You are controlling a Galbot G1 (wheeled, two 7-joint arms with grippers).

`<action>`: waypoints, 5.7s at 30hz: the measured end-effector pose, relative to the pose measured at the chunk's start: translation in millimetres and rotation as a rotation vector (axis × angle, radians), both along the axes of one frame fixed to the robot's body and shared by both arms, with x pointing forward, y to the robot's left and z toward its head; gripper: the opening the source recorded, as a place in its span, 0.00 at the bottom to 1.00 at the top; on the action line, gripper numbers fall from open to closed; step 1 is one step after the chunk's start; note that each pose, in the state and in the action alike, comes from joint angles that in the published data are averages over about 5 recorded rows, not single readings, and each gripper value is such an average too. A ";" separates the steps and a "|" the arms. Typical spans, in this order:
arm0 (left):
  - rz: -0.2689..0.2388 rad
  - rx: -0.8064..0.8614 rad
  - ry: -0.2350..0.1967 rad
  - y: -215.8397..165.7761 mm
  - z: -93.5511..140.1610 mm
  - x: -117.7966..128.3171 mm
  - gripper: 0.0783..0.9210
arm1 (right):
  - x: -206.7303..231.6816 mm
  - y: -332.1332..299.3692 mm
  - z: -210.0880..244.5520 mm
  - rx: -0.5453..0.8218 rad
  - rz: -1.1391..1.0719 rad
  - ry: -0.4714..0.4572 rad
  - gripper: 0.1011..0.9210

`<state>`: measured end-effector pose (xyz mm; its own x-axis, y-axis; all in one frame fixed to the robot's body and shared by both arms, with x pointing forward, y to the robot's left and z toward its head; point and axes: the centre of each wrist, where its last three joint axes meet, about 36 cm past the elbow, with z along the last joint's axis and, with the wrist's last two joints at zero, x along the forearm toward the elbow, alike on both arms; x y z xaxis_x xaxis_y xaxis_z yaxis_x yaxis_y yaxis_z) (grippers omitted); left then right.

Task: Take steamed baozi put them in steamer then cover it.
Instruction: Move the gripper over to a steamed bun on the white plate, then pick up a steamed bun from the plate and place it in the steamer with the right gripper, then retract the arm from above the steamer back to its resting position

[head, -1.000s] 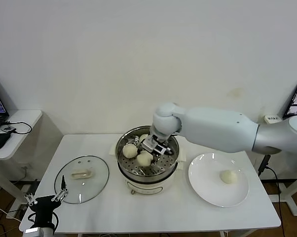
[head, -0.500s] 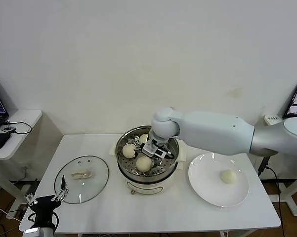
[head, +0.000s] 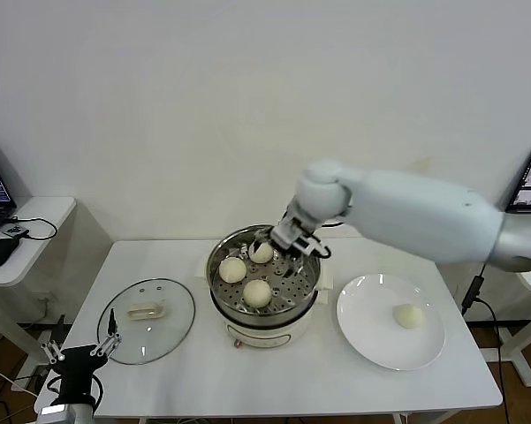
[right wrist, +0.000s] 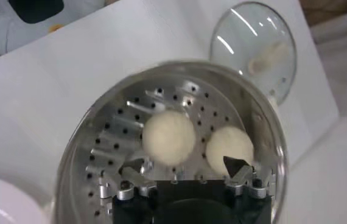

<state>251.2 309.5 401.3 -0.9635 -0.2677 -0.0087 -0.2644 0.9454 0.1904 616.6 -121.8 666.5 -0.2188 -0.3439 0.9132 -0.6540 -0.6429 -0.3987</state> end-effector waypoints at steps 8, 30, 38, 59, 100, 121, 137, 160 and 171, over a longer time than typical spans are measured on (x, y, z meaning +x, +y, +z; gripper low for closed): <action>-0.013 0.000 -0.004 -2.0 1.4 1.2 0.88 | -6.0 -82.3 7.3 0.022 -0.233 0.009 0.88; -0.028 0.013 0.019 -6.6 -4.2 -2.3 0.88 | -46.7 -260.0 -98.7 -0.072 -0.588 0.060 0.88; -0.020 0.016 0.030 -6.1 -7.0 -5.4 0.88 | -50.1 -279.7 -141.2 -0.122 -0.631 0.079 0.88; -0.017 0.022 0.037 -2.8 -11.2 -2.9 0.88 | -37.6 -282.9 -206.6 -0.178 -0.674 0.108 0.88; -0.018 0.008 0.037 -6.0 -12.0 3.5 0.88 | -6.2 -220.5 -68.0 -0.042 -0.621 0.010 0.62; -0.018 -0.004 0.019 -7.6 -6.5 5.4 0.88 | -1.8 -34.5 1.3 0.161 -0.577 0.115 0.64; -0.014 0.006 0.014 -3.9 -6.6 5.6 0.88 | 6.1 7.8 -64.4 0.106 -0.683 0.116 0.63; -0.011 0.007 0.009 -4.7 -5.4 6.9 0.88 | 4.6 -3.0 -68.7 0.148 -0.740 0.106 0.88; -0.011 0.000 0.006 -5.3 -5.9 8.2 0.88 | -26.5 -41.0 -40.1 0.397 -0.768 0.109 0.88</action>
<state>259.4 304.2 395.4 -0.9664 -0.2570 -0.0029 -0.2527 0.9483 0.1920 590.1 -162.8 626.4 -0.4391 -0.4342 0.7866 -0.8971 0.1645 -0.4100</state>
